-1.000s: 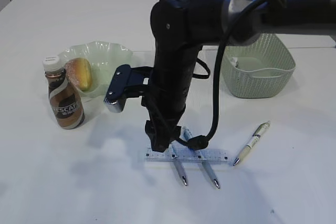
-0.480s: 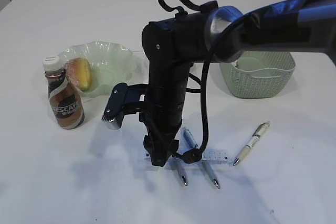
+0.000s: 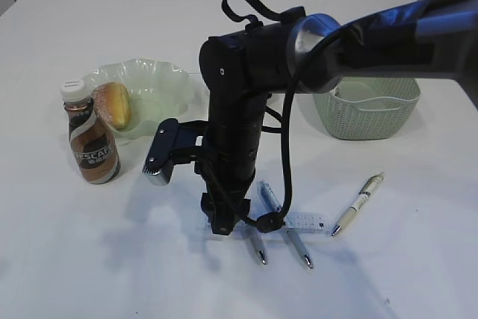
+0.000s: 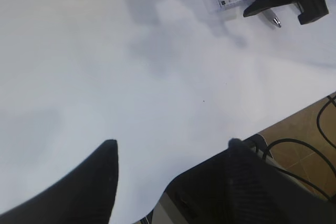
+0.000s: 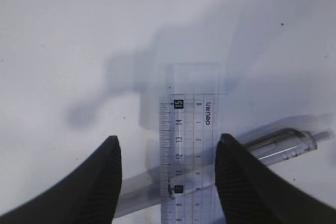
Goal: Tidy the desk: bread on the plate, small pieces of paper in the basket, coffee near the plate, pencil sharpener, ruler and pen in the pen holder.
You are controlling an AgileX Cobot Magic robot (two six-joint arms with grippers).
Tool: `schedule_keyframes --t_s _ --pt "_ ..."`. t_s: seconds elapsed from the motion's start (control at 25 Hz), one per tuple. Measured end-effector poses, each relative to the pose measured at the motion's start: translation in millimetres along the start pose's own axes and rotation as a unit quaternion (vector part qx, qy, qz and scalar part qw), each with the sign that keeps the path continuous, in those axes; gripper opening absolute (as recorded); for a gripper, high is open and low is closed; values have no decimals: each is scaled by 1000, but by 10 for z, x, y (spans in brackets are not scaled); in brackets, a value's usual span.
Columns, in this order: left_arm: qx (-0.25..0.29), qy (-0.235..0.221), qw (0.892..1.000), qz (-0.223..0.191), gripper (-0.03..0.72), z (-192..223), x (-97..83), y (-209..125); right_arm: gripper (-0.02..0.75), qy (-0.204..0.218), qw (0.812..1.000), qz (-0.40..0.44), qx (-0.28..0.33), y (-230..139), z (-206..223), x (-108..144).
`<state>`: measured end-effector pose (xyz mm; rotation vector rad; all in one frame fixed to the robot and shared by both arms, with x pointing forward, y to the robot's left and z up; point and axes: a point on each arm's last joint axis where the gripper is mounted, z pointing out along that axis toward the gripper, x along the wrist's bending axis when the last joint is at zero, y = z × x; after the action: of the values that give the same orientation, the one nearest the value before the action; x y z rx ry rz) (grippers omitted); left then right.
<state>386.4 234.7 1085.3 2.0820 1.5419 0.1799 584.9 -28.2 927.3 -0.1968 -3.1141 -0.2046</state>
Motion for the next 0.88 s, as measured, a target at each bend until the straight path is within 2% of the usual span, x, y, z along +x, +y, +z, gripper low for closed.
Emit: schedule_keyframes --t_s 0.88 --pt "0 0 1000 0 456 0 0 0 479 -18 1000 0 -14 41 59 -43"
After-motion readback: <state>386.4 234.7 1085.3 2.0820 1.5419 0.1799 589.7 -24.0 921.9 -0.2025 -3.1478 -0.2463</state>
